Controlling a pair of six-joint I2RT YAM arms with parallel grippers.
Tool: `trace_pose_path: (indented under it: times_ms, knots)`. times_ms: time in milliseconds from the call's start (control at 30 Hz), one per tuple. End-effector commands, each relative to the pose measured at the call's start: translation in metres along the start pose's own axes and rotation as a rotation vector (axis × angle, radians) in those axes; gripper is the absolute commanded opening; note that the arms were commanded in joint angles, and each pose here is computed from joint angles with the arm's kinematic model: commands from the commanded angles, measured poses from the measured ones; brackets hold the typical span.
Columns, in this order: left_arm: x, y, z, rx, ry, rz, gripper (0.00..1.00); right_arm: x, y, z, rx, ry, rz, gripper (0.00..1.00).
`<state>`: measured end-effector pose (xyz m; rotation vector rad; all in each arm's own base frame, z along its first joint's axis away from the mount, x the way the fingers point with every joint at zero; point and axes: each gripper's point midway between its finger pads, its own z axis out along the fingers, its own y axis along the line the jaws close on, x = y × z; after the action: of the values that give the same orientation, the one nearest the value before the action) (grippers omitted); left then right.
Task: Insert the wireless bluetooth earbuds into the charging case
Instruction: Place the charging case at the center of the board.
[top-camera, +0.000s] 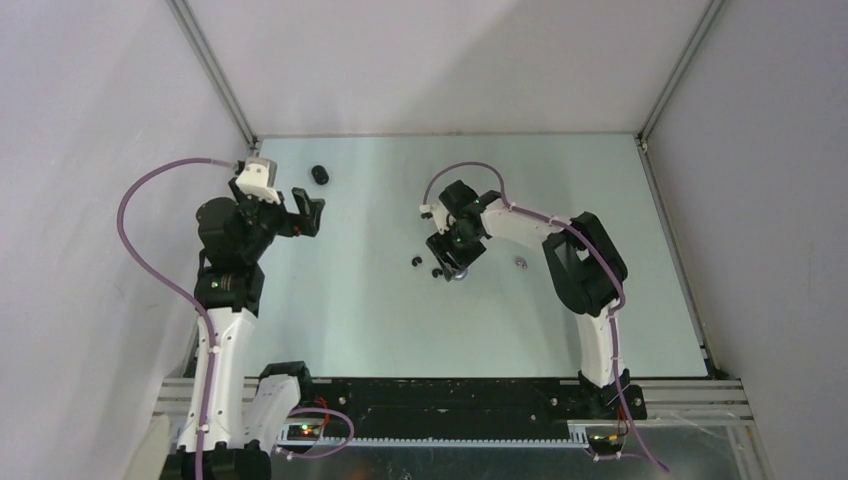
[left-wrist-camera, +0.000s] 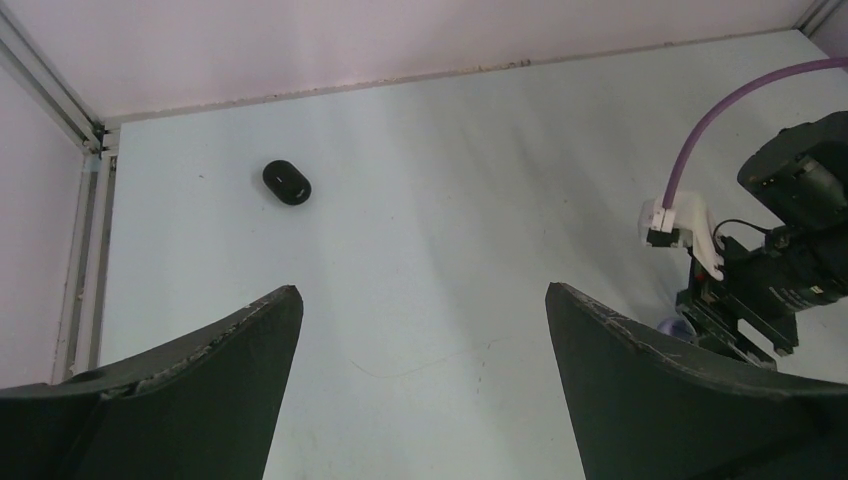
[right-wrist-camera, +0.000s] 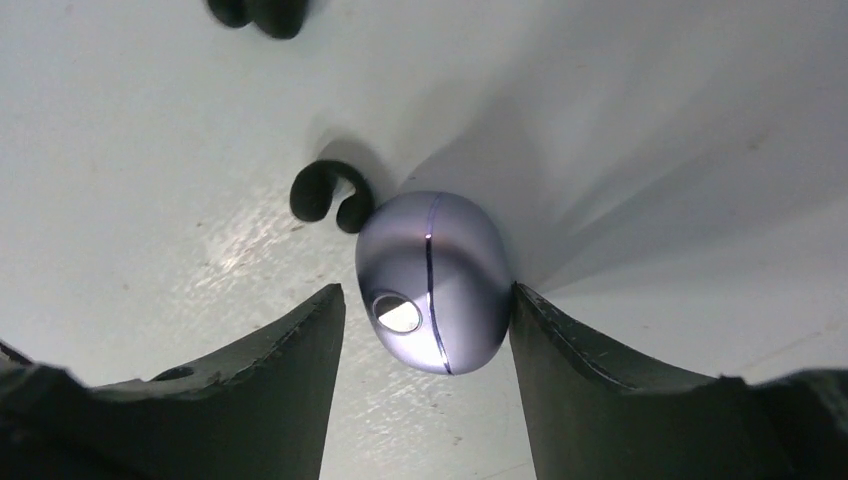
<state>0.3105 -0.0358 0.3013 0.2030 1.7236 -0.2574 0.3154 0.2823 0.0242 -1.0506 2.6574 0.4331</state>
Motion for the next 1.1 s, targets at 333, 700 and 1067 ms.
trace_pose_path:
  times_ms: [333, 700, 1067]
  knots:
    - [-0.016, 0.01, 0.0, -0.041, -0.046, 0.007, 0.99, -0.008, 0.004, -0.045, -0.299, -0.073, 0.061, 0.87]
    - [-0.015, 0.01, 0.001, -0.035, -0.043, 0.005, 0.99, -0.014, -0.024, -0.026, -0.334, -0.074, 0.21, 0.68]
    - [-0.014, 0.011, 0.001, -0.035, -0.042, 0.004, 0.99, -0.007, -0.017, -0.007, -0.33, -0.018, 0.205, 0.55]
